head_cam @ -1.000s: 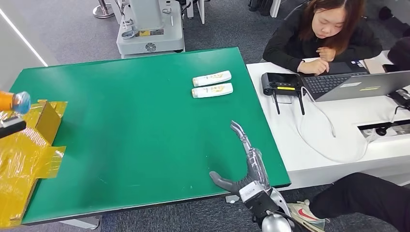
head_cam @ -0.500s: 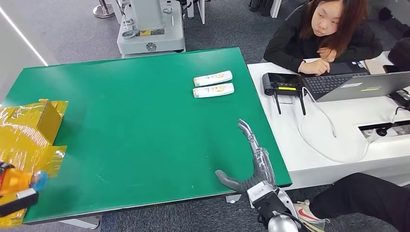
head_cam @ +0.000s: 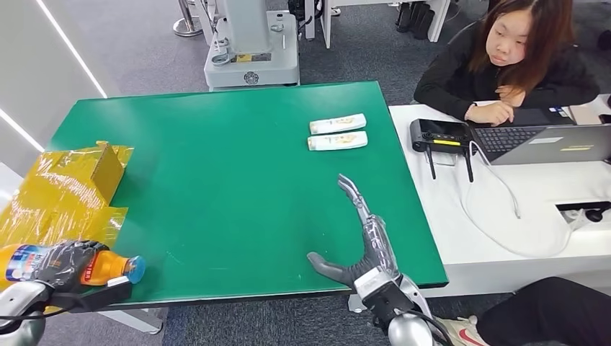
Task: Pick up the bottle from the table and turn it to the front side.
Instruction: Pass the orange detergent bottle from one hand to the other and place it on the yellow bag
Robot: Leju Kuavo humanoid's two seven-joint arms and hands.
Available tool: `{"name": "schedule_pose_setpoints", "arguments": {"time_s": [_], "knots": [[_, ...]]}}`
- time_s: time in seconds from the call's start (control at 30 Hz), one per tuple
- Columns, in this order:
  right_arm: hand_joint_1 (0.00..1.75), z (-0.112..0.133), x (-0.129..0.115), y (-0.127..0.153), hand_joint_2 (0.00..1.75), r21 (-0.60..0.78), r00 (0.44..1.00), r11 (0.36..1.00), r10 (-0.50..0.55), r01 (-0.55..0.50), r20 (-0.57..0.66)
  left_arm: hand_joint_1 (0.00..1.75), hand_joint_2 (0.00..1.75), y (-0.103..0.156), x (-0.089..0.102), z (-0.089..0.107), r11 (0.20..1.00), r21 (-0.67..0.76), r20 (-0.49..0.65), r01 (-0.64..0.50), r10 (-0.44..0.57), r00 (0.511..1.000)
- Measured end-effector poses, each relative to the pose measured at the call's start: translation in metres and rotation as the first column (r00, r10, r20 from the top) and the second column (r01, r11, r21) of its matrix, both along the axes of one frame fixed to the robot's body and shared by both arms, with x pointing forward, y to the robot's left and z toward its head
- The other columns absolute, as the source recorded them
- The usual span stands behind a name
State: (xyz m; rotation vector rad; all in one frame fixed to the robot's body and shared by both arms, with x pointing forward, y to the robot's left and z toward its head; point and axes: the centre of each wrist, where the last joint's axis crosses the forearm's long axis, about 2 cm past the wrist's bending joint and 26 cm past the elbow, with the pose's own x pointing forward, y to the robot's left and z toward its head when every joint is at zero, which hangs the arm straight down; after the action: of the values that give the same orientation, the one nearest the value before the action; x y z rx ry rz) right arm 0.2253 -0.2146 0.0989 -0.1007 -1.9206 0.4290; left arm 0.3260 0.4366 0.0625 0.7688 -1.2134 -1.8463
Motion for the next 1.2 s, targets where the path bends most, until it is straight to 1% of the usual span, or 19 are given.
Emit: {"name": "schedule_pose_setpoints", "arguments": {"time_s": [0.07, 0.13, 0.27, 0.3, 0.37, 0.4, 0.43, 0.5, 0.63, 0.73, 0.9, 1.0, 1.03, 1.07, 1.13, 1.17, 1.2], "knots": [[0.0, 0.001, 0.003, 0.001, 1.75, -0.001, 1.0, 1.0, 0.001, -0.001, 0.004, 1.75, 1.75, -0.008, 0.01, 0.002, 1.0, 0.008, 0.005, -0.003, 0.003, 1.0], [0.0, 0.003, 0.009, 0.003, 1.75, 0.002, 1.0, 1.0, 0.006, -0.006, 0.012, 1.75, 1.75, -0.021, 0.021, 0.004, 1.0, 0.014, 0.021, -0.007, 0.006, 1.0], [0.0, 0.008, 0.02, 0.011, 1.75, 0.018, 0.999, 1.0, 0.022, -0.023, 0.028, 1.75, 1.75, -0.044, 0.039, 0.011, 1.0, 0.021, 0.069, -0.001, 0.0, 0.998], [0.0, 0.008, 0.022, 0.013, 1.75, 0.02, 0.999, 0.999, 0.027, -0.028, 0.029, 1.61, 1.75, -0.047, 0.042, 0.012, 1.0, 0.026, 0.081, 0.002, -0.004, 0.997], [0.0, 0.006, 0.023, 0.016, 1.75, 0.022, 0.999, 0.999, 0.036, -0.037, 0.022, 0.74, 1.75, -0.053, 0.046, 0.015, 0.999, 0.034, 0.095, 0.008, -0.011, 0.995], [0.0, 0.004, 0.022, 0.016, 1.75, 0.02, 0.999, 0.999, 0.04, -0.04, 0.015, 0.74, 1.75, -0.056, 0.048, 0.015, 0.999, 0.033, 0.103, 0.011, -0.014, 0.995], [0.0, 0.002, 0.022, 0.017, 1.75, 0.017, 0.999, 0.999, 0.043, -0.043, 0.007, 0.88, 1.75, -0.058, 0.048, 0.014, 1.0, 0.026, 0.115, 0.013, -0.016, 0.993], [0.0, -0.002, 0.021, 0.019, 1.75, 0.012, 0.999, 0.999, 0.051, -0.051, -0.006, 1.75, 1.75, -0.062, 0.048, 0.013, 1.0, -0.009, 0.145, 0.025, -0.024, 0.989], [0.0, -0.009, 0.018, 0.022, 1.75, 0.008, 0.997, 0.998, 0.065, -0.065, -0.028, 1.75, 1.75, -0.068, 0.044, 0.008, 0.987, -0.149, 0.177, 0.068, -0.041, 0.983], [0.0, -0.013, 0.016, 0.024, 1.75, 0.009, 0.997, 0.997, 0.074, -0.073, -0.034, 1.75, 1.75, -0.076, 0.043, 0.005, 0.975, -0.21, 0.181, 0.07, -0.032, 0.983], [0.0, -0.019, 0.012, 0.026, 1.75, 0.016, 0.996, 0.997, 0.079, -0.078, -0.049, 1.75, 1.75, -0.085, 0.048, 0.007, 0.97, -0.239, 0.166, 0.039, 0.001, 0.986], [0.0, -0.021, 0.01, 0.027, 1.75, 0.015, 0.996, 0.997, 0.077, -0.076, -0.055, 1.75, 1.75, -0.087, 0.052, 0.011, 0.973, -0.231, 0.152, -0.012, 0.048, 0.987], [0.0, -0.021, 0.009, 0.027, 1.75, 0.015, 0.996, 0.997, 0.076, -0.075, -0.057, 1.68, 1.75, -0.088, 0.054, 0.012, 0.974, -0.225, 0.149, -0.033, 0.068, 0.987], [0.0, -0.021, 0.009, 0.027, 1.75, 0.015, 0.995, 0.997, 0.076, -0.075, -0.058, 1.37, 1.75, -0.087, 0.055, 0.014, 0.974, -0.221, 0.147, -0.05, 0.084, 0.986], [0.0, -0.023, 0.007, 0.026, 1.75, 0.014, 0.995, 0.997, 0.077, -0.076, -0.064, 0.5, 1.75, -0.086, 0.056, 0.015, 0.974, -0.214, 0.147, -0.076, 0.108, 0.983], [0.0, -0.023, 0.007, 0.026, 1.75, 0.013, 0.995, 0.997, 0.078, -0.077, -0.067, 0.37, 1.75, -0.086, 0.057, 0.015, 0.974, -0.21, 0.148, -0.085, 0.117, 0.982], [0.0, -0.024, 0.006, 0.026, 1.75, 0.013, 0.994, 0.997, 0.079, -0.078, -0.07, 0.49, 1.75, -0.086, 0.057, 0.016, 0.974, -0.206, 0.149, -0.094, 0.126, 0.981]]}}
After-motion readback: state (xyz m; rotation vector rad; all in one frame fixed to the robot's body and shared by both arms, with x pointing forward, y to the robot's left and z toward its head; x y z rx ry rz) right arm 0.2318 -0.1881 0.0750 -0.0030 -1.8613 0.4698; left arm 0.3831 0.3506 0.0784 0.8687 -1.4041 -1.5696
